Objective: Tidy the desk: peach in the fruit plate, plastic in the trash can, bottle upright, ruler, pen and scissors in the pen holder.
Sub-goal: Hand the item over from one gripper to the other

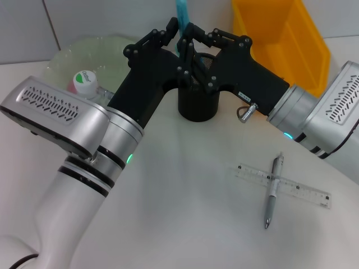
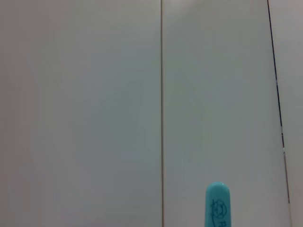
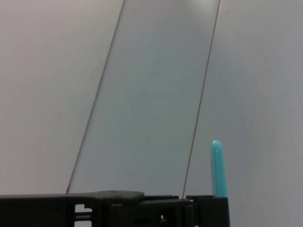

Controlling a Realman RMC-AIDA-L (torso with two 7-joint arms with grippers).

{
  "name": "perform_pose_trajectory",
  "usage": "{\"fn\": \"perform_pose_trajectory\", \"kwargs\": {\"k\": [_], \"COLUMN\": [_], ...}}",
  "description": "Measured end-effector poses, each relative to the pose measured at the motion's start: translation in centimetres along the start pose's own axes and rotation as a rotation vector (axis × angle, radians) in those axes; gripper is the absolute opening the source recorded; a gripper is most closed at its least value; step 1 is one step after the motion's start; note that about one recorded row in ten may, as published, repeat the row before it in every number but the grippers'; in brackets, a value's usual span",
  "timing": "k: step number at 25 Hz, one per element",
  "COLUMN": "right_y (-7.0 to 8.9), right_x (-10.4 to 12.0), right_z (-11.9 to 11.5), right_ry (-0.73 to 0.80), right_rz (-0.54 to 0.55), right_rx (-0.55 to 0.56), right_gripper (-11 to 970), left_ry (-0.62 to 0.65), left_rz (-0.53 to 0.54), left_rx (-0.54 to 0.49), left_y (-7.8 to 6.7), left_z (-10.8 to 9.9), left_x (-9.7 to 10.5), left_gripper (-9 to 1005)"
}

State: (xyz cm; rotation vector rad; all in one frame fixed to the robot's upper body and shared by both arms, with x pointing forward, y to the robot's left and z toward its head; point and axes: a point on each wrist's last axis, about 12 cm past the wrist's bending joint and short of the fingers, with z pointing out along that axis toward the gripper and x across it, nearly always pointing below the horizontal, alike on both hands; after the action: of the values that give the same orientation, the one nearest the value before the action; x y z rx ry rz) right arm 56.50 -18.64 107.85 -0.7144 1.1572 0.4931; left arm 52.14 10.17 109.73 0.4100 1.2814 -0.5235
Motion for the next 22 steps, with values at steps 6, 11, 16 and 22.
{"fn": "perform_pose_trajectory", "kwargs": {"k": [6, 11, 16, 22], "right_y": [0.04, 0.05, 0.06, 0.04], "right_x": [0.01, 0.02, 0.01, 0.00], "right_z": [-0.01, -0.02, 0.00, 0.03], "right_ry": [0.000, 0.001, 0.000, 0.000], "right_rz": [0.002, 0.002, 0.001, 0.001], "right_rx": [0.000, -0.001, -0.002, -0.002], "right_gripper": [293, 261, 236, 218], "left_ry": [0.000, 0.000, 0.001, 0.000], "left_rz": [0.000, 0.000, -0.001, -0.001], "left_rx": [0.000, 0.000, 0.001, 0.002], "left_y": [0.00, 0.00, -0.03, -0.06], "left_z": [0.00, -0.01, -0.04, -0.07], "left_x": [0.00, 0.00, 0.02, 0.03], "left_gripper": [204, 204, 204, 204]}}
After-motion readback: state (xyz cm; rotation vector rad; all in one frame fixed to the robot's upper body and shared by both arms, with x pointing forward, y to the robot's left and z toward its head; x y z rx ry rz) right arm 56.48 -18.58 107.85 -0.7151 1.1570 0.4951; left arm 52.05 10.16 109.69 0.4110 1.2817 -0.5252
